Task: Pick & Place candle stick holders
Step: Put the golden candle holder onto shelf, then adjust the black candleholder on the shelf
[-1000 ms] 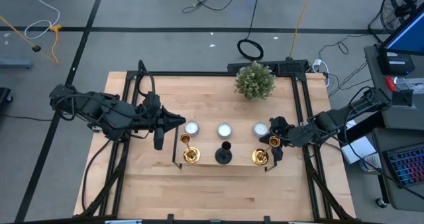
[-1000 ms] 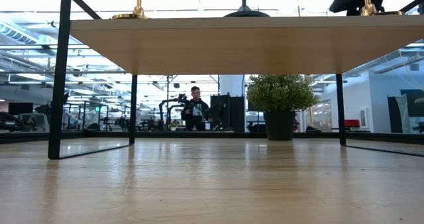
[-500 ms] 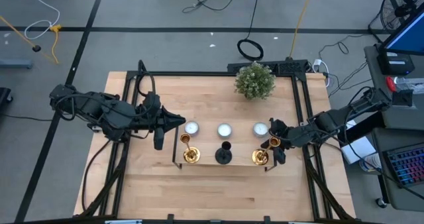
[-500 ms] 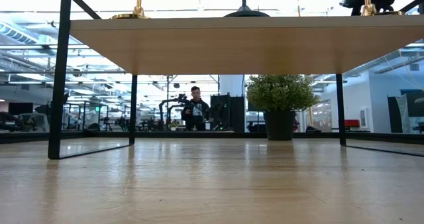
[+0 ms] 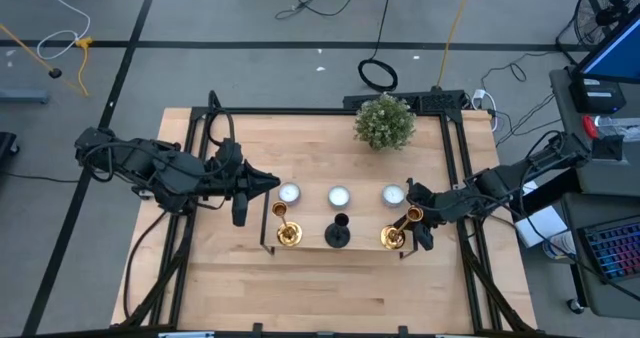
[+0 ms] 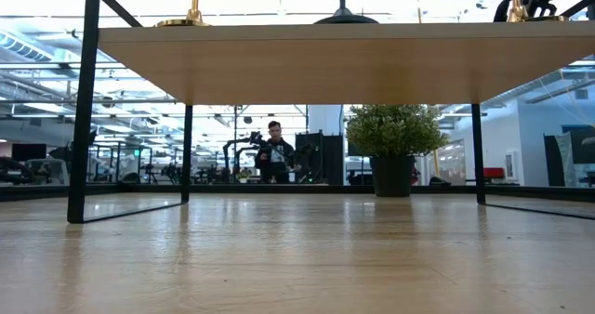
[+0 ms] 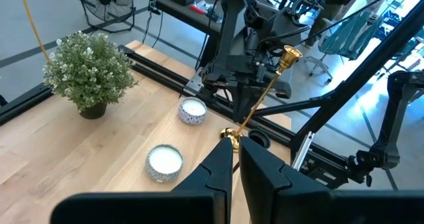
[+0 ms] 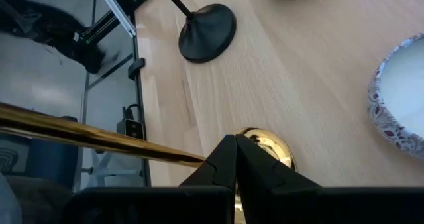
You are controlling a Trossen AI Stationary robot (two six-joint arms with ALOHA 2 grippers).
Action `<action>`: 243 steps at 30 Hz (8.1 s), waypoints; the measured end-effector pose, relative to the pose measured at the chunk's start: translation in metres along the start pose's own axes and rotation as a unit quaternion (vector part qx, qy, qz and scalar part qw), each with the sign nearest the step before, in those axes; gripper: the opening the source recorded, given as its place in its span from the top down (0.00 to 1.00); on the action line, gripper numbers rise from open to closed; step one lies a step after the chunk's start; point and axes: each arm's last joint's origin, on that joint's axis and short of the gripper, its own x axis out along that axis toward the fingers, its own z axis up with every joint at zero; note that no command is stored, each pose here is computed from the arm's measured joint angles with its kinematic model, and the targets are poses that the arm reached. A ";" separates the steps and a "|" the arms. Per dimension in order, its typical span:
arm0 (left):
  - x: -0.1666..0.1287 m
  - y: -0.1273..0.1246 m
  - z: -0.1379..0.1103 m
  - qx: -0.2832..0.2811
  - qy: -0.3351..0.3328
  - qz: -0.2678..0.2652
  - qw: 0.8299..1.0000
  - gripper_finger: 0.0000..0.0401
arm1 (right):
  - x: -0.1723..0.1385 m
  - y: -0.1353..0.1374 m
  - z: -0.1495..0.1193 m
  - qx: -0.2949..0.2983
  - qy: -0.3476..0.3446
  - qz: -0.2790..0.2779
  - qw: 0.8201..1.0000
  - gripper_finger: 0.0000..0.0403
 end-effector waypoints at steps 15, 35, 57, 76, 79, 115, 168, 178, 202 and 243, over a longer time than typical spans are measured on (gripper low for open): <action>0.000 0.000 0.000 -0.002 0.000 0.000 1.000 0.92 | 0.000 0.000 -0.001 0.006 0.013 0.008 1.000 1.00; 0.000 0.000 0.000 -0.002 0.000 0.000 1.000 0.92 | 0.000 0.001 -0.001 0.009 0.022 0.015 1.000 1.00; 0.000 0.000 0.000 -0.007 -0.001 -0.001 1.000 0.92 | 0.000 0.001 -0.002 0.009 0.033 0.023 0.999 1.00; 0.000 0.000 0.000 -0.009 -0.001 -0.001 1.000 0.92 | -0.001 -0.004 0.003 -0.021 -0.060 -0.059 0.996 1.00; 0.000 0.000 0.000 -0.009 -0.001 -0.001 1.000 0.92 | -0.001 -0.007 0.004 -0.025 -0.086 -0.095 0.992 1.00; 0.003 0.005 0.002 -0.002 -0.001 0.013 1.000 0.92 | -0.061 -0.035 -0.001 0.001 -0.174 -0.141 0.975 1.00; 0.004 0.007 0.002 -0.001 0.016 0.001 1.000 0.92 | -0.034 0.050 -0.040 0.069 0.046 0.190 0.978 1.00; 0.004 0.007 0.002 -0.002 0.016 0.001 1.000 0.92 | -0.018 0.053 -0.044 0.027 -0.048 0.114 0.992 1.00; 0.004 0.007 0.002 -0.011 0.016 0.002 1.000 0.92 | -0.001 0.056 -0.051 0.012 -0.059 0.071 0.996 1.00; 0.064 0.117 0.070 -0.114 0.076 -0.133 0.982 0.92 | -0.036 0.114 -0.033 -0.044 -0.285 0.289 0.913 1.00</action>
